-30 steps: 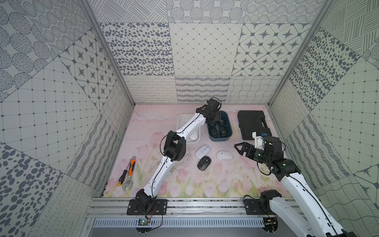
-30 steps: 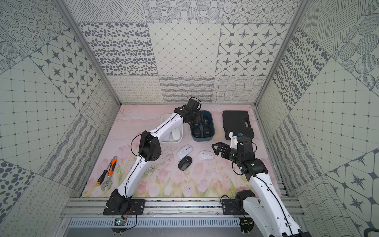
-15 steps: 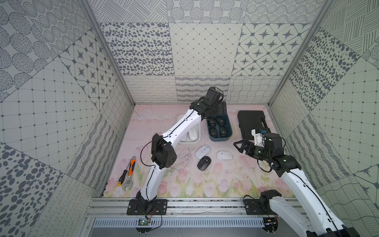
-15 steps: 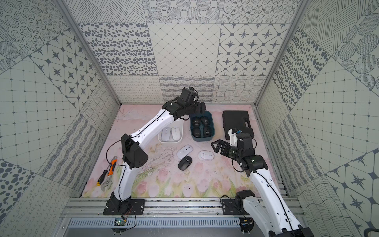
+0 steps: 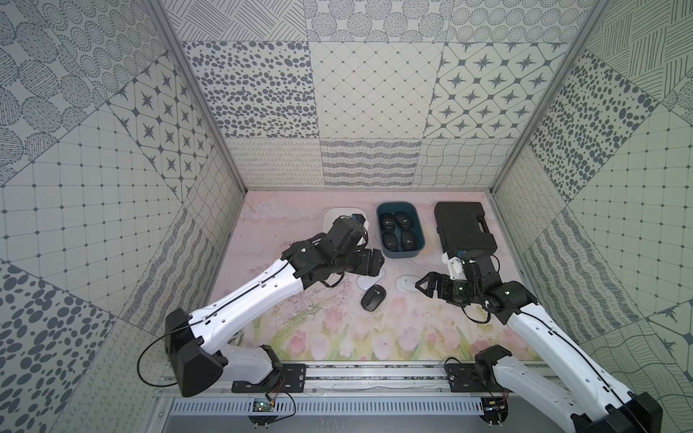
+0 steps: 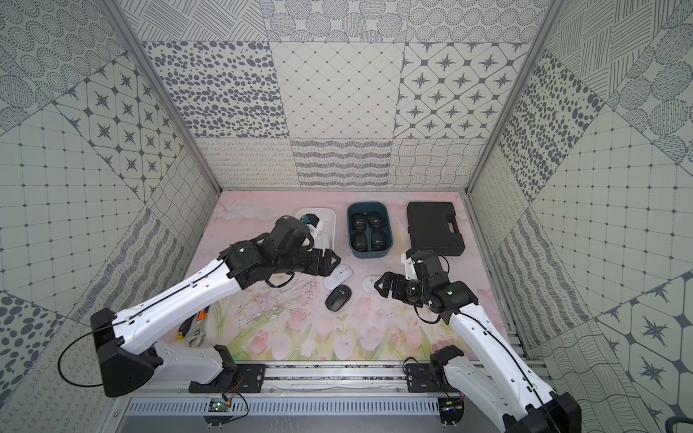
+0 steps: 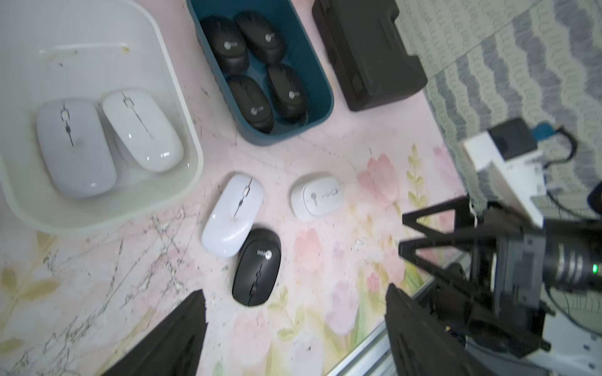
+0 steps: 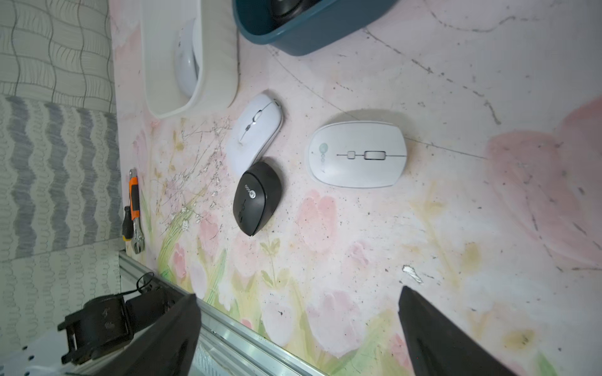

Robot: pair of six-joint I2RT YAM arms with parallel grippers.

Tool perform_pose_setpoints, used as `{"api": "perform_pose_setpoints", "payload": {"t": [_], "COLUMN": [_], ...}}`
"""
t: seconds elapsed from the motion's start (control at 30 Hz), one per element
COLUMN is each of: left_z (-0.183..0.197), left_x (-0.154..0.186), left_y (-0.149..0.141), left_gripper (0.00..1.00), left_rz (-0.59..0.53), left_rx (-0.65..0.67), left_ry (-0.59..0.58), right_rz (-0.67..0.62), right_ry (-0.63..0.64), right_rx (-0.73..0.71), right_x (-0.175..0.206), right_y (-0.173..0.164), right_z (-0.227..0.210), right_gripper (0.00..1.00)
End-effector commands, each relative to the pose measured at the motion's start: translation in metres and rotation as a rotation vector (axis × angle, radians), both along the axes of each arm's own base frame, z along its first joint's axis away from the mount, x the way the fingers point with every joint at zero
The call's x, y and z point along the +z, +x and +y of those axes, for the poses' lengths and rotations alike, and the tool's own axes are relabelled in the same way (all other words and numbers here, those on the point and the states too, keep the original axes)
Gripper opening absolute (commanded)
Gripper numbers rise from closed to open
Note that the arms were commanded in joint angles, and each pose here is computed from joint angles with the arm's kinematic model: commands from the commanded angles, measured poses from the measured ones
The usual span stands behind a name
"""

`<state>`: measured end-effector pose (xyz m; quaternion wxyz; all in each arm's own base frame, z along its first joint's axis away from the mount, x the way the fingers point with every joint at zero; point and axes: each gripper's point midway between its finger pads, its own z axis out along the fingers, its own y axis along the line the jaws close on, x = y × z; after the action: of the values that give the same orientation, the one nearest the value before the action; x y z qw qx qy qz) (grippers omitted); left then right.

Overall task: Place the mice by color into the storage box
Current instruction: Pick up the mouse from the center of the board.

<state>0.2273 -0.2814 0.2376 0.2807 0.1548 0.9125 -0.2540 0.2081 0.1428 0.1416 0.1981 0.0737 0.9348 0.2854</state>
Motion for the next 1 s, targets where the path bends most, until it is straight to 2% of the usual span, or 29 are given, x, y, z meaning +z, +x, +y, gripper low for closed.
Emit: {"api": "perform_pose_setpoints", "payload": {"t": [0.0,0.1,0.27,0.47,0.53,0.6,0.7,0.8,0.97], "left_z": [0.039,0.057,0.070,0.073,0.075,0.077,0.080,0.083,0.085], "left_x": [-0.046,-0.055,-0.062,-0.066,-0.067,-0.068,-0.071,-0.072,-0.072], "left_y": [-0.047,-0.064,-0.072,-0.074,-0.074,-0.074,-0.075,-0.075,-0.074], "left_gripper": [0.82,0.75,0.75,0.71,0.70,0.69,0.66,0.65,0.65], "left_rz": [0.079,0.076,0.074,0.074,0.071,0.069,0.065,0.058,0.054], "left_rx": [0.005,0.016,0.026,0.029,0.037,0.046,0.061,0.072,0.081], "left_ry": [0.056,0.030,0.030,0.031,0.031,0.023,0.011,0.007,0.006], "right_rz": [0.055,0.046,0.025,-0.042,-0.056,-0.052,-0.053,-0.059,-0.072], "right_ry": [0.023,0.010,-0.037,-0.061,-0.054,-0.062,-0.096,-0.141,-0.247], "right_rx": [-0.159,-0.205,-0.238,-0.132,-0.101,-0.077,-0.054,-0.050,-0.032], "right_x": [-0.013,-0.016,-0.023,-0.014,-0.009,-0.012,-0.018,-0.026,-0.038], "right_y": [0.004,0.002,0.007,0.031,0.040,0.044,0.050,0.058,0.075], "right_z": [-0.006,-0.001,0.012,0.062,0.076,0.085,0.092,0.093,0.095], "right_gripper": [0.99,0.99,0.98,0.90,0.74,0.64,0.41,0.25,0.07]}}
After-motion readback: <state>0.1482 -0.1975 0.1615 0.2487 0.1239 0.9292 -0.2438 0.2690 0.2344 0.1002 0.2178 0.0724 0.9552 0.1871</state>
